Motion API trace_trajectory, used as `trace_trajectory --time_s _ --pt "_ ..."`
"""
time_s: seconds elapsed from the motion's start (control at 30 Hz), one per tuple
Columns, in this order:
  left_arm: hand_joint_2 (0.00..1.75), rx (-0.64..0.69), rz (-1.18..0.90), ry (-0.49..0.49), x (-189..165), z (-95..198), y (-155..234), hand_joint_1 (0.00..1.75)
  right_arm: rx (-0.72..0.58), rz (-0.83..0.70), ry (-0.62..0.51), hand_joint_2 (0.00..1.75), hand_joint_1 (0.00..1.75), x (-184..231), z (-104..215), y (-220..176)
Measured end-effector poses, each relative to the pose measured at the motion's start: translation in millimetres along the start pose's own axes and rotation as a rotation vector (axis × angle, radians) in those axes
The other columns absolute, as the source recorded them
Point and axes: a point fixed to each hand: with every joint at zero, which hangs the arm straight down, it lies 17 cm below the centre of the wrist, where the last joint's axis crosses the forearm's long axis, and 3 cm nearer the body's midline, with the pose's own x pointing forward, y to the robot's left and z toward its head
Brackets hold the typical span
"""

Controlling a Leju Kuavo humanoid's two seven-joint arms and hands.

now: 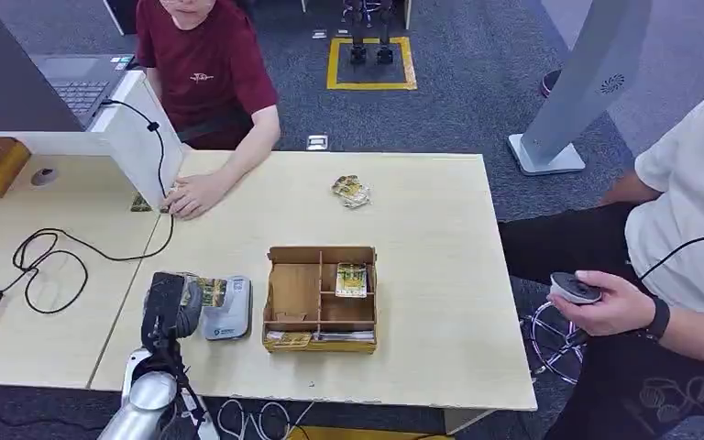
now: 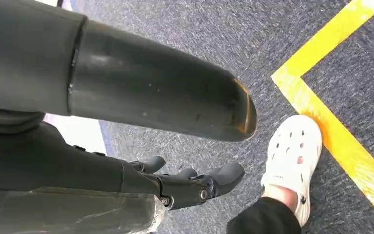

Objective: Pass the card to the sensor for recognition and then transmit it.

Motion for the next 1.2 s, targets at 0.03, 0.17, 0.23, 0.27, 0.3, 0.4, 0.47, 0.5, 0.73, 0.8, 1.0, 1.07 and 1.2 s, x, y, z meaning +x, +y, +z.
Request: trace_trajectory --time_s 0.03,0.17,0.23,0.27,0.3,0.4,0.47,0.5,0.73,0.8,1.0,1.07,1.2 --pt "1.75 0.005 0.010 -0.029 12 -4 1 1.75 0.003 0.001 0.000 0.00 0.00 0 0 1" --pt "1.75 0.028 0.025 -0.113 58 -28 8 1.75 0.002 0.006 -0.002 0.00 0.00 1 0 -1" --pt "1.75 0.037 0.031 -0.140 71 -34 11 1.75 0.000 0.008 -0.003 0.00 0.00 1 -1 -2" --pt "1.75 0.039 0.033 -0.150 76 -36 12 1.75 0.001 0.009 -0.003 0.00 0.00 1 -1 -2" --pt "1.75 0.042 0.032 -0.160 80 -38 13 1.75 0.002 0.011 -0.004 0.00 0.00 1 -1 -2" --pt "1.75 0.049 0.017 -0.182 87 -41 15 1.75 0.004 0.016 -0.006 0.00 0.00 2 -1 -2" --pt "1.75 0.068 -0.019 -0.217 96 -44 20 1.75 0.006 0.022 -0.009 0.00 0.00 2 -1 -2" --pt "1.75 0.076 -0.035 -0.234 101 -45 21 1.75 0.006 0.026 -0.011 0.00 0.00 3 -1 -2" --pt "1.75 0.134 -0.182 -0.319 125 -58 29 1.75 0.000 0.047 -0.023 0.00 0.00 6 -2 -7" --pt "1.75 0.140 -0.194 -0.323 126 -61 30 1.75 -0.002 0.051 -0.025 0.00 0.00 7 -2 -9" --pt "1.75 0.139 -0.211 -0.311 122 -65 29 1.75 -0.004 0.056 -0.027 0.00 0.00 8 -2 -10" --pt "1.75 0.137 -0.215 -0.306 120 -66 29 1.75 -0.002 0.057 -0.027 0.00 0.00 8 -2 -10" --pt "1.75 0.134 -0.223 -0.307 118 -66 28 1.75 0.000 0.063 -0.029 0.00 0.00 8 -2 -10"
